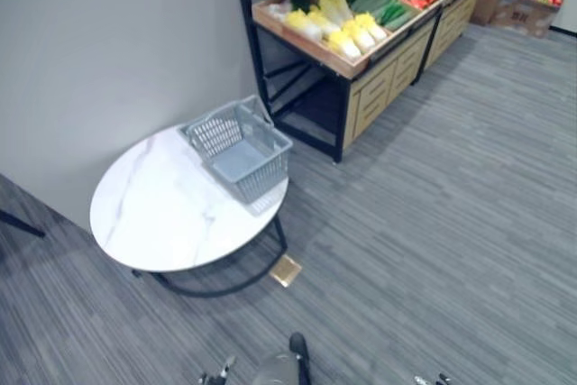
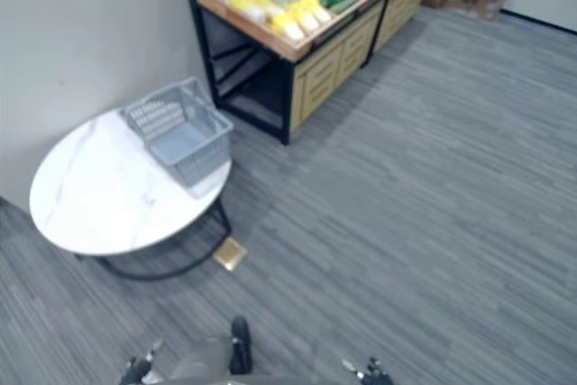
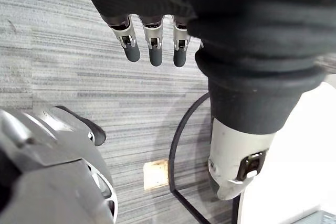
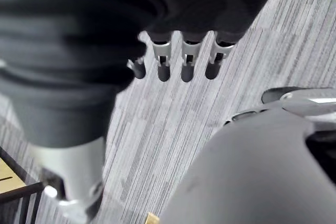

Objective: Pick vegetable in the basket

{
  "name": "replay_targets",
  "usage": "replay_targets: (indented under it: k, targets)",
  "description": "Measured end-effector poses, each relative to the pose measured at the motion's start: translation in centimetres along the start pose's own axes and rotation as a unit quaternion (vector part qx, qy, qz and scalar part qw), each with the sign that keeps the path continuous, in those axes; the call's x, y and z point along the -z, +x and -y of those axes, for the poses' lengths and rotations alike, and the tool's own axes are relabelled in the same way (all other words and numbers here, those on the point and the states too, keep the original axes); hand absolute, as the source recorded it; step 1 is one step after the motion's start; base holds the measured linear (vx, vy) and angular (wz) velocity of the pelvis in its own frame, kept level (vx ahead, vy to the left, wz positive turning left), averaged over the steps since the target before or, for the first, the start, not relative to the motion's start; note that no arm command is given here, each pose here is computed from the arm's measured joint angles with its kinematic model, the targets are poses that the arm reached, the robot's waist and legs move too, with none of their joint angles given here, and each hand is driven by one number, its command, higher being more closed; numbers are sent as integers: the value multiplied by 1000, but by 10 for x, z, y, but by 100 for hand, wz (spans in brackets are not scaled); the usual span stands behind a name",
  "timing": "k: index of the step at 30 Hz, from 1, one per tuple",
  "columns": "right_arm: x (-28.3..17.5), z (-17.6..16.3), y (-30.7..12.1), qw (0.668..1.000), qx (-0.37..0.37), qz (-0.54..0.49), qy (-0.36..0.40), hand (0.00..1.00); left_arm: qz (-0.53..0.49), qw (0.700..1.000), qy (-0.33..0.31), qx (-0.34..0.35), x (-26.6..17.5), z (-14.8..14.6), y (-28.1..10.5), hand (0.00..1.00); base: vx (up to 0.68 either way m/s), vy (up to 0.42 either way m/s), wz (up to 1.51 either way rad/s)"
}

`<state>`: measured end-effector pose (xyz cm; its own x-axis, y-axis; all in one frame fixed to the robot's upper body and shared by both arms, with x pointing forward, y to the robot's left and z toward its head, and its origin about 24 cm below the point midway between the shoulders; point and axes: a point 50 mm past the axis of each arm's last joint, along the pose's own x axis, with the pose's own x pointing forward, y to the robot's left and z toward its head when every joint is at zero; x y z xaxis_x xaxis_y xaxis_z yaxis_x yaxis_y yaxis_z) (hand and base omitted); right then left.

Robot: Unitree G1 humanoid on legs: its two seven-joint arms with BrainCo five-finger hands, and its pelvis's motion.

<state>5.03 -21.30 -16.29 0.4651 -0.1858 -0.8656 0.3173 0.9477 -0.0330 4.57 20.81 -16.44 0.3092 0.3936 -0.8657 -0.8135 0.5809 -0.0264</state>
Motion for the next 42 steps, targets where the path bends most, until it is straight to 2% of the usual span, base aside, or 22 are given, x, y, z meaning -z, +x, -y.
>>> replay_targets:
  k: [5, 8, 11, 20, 28, 36, 42]
  targets:
    - [4, -4, -1, 1000, 10, -5, 24, 0, -12, 998, 66, -8, -7, -14, 4, 0, 196, 123, 39]
    - [2, -4, 0, 1000, 6, -2, 26, 0, -8, 996, 91, 3, -10, -5, 5, 0, 268, 66, 56]
    - [-2, -10, 1, 999, 3, 14, 38, 0, -11, 996, 88, 4, -11, -2, 6, 0, 201, -5, 56]
    - [3, -11, -2, 999, 12, 16, 49, 0, -7, 1000, 7, -3, -7, -1, 4, 0, 374, -199, 46]
    - [-5, -1, 0, 1000, 18, 19, 16, 0, -9, 999, -32, 3, 0, 13, 1, 0, 477, -305, 62]
    - [-6, 1, -1, 999, 19, 31, 18, 0, -1, 1000, -25, 6, -4, 18, 2, 0, 213, -51, 34]
    - [-12, -4, 1, 999, 18, 42, -7, 0, 6, 999, 23, 22, -11, 19, 4, 0, 12, 101, 43]
